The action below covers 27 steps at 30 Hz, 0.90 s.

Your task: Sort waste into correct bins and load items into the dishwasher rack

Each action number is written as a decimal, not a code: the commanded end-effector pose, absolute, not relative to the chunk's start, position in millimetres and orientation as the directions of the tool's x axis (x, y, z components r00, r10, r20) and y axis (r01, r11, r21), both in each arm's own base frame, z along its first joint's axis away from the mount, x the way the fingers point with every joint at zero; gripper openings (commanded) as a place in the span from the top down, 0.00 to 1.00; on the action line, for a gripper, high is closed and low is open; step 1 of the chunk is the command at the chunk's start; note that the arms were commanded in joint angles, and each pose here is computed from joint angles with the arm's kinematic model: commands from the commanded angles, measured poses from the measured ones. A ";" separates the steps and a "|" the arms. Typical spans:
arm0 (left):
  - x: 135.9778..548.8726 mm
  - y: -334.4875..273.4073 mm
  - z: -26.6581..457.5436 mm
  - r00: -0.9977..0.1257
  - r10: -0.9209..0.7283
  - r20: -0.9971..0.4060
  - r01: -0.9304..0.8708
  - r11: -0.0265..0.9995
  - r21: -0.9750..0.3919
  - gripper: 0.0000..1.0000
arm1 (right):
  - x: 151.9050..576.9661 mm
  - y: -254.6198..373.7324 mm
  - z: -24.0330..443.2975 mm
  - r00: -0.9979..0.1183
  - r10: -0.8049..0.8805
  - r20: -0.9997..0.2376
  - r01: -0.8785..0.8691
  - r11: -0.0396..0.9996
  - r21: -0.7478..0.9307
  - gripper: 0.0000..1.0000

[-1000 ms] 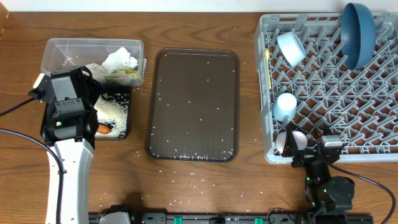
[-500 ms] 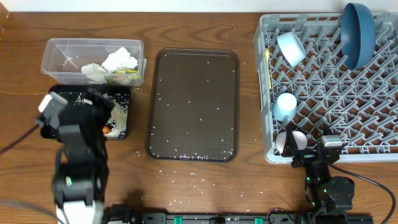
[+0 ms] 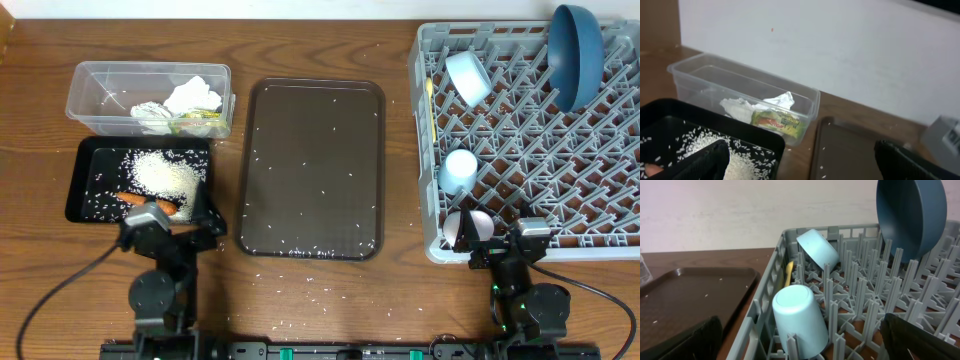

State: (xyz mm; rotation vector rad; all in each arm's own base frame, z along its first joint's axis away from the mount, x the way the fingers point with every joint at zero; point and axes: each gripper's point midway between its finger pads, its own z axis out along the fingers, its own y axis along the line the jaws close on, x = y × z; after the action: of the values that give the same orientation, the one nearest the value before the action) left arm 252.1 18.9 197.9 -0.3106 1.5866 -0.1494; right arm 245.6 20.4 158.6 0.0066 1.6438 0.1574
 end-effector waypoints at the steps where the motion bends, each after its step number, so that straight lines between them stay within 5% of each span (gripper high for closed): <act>1: 249.6 8.5 185.2 -0.011 -0.173 -0.985 -0.043 0.984 -0.172 0.05 | 245.6 16.9 157.9 -0.079 0.116 -0.990 -0.076 0.990 0.122 0.01; 10: 246.4 7.7 164.3 -0.036 -0.138 -0.990 -0.047 0.990 -0.136 0.05 | 245.6 16.9 157.9 -0.079 0.116 -0.990 -0.076 0.990 0.122 0.01; 15: 243.5 8.8 135.6 -0.150 -0.139 -0.979 -0.069 0.989 -0.130 0.05 | 245.6 16.9 157.9 -0.079 0.116 -0.990 -0.076 0.990 0.122 0.01; 27: 243.7 8.7 136.4 -0.146 -0.150 -0.978 -0.069 0.988 -0.141 0.05 | 245.6 16.9 157.9 -0.079 0.116 -0.990 -0.076 0.990 0.122 0.01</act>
State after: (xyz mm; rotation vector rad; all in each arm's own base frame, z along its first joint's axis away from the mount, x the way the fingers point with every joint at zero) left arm 245.0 7.4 152.5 -0.1630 1.6671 -0.0887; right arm 245.6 20.4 158.6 0.0069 1.6438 0.1577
